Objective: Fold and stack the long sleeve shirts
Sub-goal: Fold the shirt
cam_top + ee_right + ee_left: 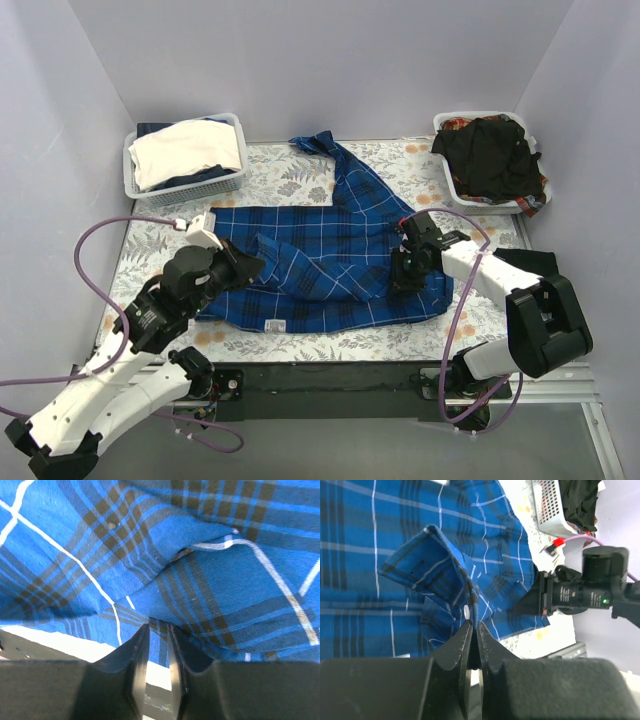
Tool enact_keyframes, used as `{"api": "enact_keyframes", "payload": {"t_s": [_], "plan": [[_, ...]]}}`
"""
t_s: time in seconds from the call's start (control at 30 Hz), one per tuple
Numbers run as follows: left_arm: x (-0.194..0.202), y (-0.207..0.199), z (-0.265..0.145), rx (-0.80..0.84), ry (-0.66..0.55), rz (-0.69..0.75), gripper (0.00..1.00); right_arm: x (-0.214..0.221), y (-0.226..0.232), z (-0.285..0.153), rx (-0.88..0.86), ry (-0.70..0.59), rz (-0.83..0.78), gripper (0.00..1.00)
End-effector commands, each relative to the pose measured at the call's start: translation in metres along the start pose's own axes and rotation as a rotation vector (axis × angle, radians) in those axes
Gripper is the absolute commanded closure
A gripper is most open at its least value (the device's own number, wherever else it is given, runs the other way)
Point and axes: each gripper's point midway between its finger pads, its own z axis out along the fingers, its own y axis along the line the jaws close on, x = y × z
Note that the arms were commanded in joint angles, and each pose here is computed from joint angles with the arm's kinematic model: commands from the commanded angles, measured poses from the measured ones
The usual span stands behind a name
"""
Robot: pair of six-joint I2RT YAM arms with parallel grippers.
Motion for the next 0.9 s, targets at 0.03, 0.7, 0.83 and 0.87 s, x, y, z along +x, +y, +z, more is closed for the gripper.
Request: {"api": "enact_keyframes", "payload": {"t_s": [0.03, 0.7, 0.83, 0.87], "plan": [[0.016, 0.018, -0.012, -0.015, 0.006, -0.120, 0.94, -0.029, 0.011, -0.019, 0.012, -0.116, 0.024, 0.62], [0.026, 0.032, -0.010, -0.070, 0.031, -0.110, 0.96, -0.088, 0.013, 0.008, 0.072, -0.239, 0.171, 0.52], [0.026, 0.035, -0.011, -0.082, 0.029, -0.104, 0.99, -0.092, 0.014, 0.014, 0.066, -0.245, 0.188, 0.61], [0.025, 0.035, -0.012, -0.081, 0.025, -0.100, 1.00, -0.092, 0.013, 0.016, 0.069, -0.240, 0.191, 0.68]]}}
